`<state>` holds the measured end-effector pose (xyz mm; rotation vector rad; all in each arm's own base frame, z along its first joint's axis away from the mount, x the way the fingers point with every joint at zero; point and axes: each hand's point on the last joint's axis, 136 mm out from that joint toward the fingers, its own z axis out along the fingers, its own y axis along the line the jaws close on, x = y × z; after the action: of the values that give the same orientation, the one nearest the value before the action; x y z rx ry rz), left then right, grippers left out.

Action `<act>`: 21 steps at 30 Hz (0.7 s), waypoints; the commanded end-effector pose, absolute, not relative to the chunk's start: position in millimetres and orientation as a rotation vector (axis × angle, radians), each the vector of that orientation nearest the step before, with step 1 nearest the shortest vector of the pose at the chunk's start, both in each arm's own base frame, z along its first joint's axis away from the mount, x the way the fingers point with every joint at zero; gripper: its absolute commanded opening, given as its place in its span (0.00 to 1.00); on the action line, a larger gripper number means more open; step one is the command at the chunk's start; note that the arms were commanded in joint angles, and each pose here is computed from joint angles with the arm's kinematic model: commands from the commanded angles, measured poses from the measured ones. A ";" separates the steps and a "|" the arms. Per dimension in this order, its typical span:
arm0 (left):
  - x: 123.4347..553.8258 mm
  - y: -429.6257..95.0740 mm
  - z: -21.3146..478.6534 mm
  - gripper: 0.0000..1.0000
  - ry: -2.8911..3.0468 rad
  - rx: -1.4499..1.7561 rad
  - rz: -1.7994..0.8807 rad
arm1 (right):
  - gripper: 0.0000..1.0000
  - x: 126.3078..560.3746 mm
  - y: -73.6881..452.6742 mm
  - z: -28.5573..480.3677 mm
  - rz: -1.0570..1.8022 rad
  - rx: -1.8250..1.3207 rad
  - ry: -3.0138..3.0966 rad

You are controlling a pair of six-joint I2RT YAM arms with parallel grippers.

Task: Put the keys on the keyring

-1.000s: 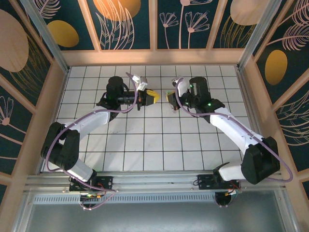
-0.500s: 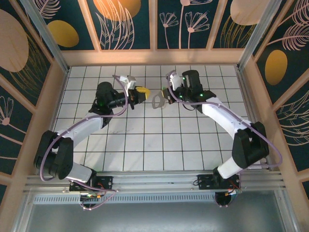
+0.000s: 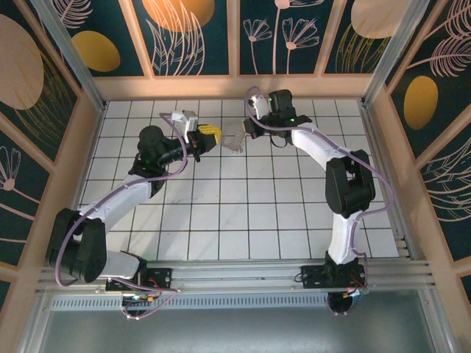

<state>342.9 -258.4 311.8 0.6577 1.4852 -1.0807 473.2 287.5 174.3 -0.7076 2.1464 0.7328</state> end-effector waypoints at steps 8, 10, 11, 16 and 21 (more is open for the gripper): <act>342.1 -249.9 312.4 0.15 1.492 0.615 -1.059 | 0.00 426.1 297.1 150.5 0.882 -0.674 2.148; 342.4 -249.3 312.1 0.15 1.493 0.610 -1.061 | 0.00 417.7 300.1 145.9 0.886 -0.677 2.155; 342.0 -249.3 310.6 0.16 1.497 0.610 -1.062 | 0.00 414.1 301.5 144.0 0.883 -0.679 2.158; 340.5 -248.5 308.6 0.16 1.500 0.609 -1.062 | 0.00 399.1 305.4 138.2 0.904 -0.685 2.170; 339.3 -249.4 307.3 0.17 1.507 0.615 -1.069 | 0.00 382.9 307.1 123.7 0.940 -0.681 2.204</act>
<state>340.9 -253.8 301.5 0.6251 1.5191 -1.0716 392.0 302.2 112.8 -0.6832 2.2422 0.8907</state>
